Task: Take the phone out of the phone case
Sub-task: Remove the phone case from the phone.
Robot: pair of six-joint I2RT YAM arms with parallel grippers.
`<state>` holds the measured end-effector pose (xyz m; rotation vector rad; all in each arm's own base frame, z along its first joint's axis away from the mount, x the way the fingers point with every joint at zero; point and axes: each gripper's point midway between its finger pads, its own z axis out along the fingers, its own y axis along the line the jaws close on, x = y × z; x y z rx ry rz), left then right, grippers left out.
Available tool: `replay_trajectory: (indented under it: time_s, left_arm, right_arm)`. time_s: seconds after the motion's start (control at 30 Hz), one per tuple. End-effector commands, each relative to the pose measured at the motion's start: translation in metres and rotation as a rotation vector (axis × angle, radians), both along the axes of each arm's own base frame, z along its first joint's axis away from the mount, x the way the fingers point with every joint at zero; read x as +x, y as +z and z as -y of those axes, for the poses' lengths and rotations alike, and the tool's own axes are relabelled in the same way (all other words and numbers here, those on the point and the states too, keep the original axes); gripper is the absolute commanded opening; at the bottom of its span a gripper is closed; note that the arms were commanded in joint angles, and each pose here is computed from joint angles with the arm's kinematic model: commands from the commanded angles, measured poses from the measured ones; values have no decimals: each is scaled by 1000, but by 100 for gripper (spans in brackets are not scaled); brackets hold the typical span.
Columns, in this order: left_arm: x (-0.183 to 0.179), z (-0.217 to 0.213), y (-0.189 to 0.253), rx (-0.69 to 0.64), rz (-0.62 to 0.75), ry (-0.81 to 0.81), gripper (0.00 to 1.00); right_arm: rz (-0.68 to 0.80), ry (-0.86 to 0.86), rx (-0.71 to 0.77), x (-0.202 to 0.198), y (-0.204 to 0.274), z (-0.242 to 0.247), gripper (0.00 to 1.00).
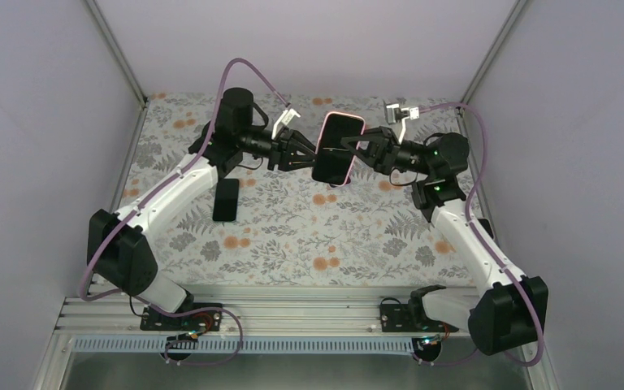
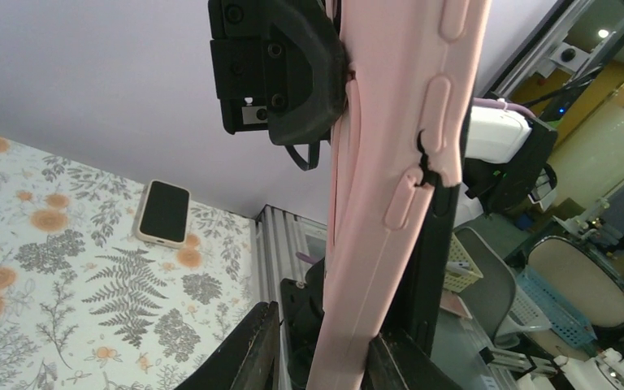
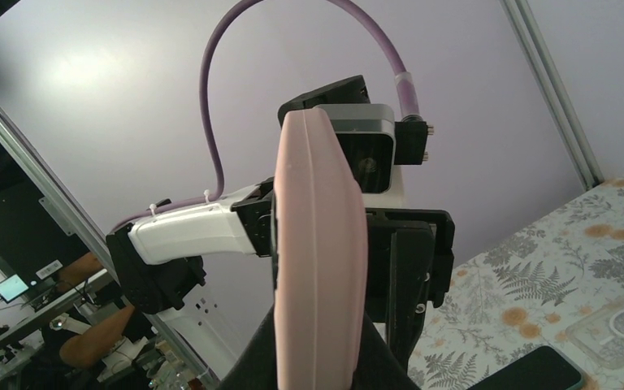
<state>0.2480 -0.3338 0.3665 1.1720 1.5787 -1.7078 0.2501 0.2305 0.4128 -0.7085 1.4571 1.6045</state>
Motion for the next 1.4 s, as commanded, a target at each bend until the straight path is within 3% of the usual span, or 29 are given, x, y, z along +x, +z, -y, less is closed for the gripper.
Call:
replay_trajectory:
  time_s: [0.0, 0.87, 1.17, 1.37]
  left_arm:
    - [-4, 4, 54, -129, 180, -8, 25]
    - [-20, 12, 57, -146, 154, -83, 24]
    - [-15, 9, 47, -142, 82, -66, 3]
    - [0, -6, 39, -140, 25, 8, 3]
  right_arm:
    - [-70, 265, -106, -43, -37, -28, 4]
    - [-169, 381, -156, -51, -76, -60, 4]
    - [-150, 355, -164, -30, -60, -58, 4]
    - [-162, 299, -162, -7, -47, -43, 4]
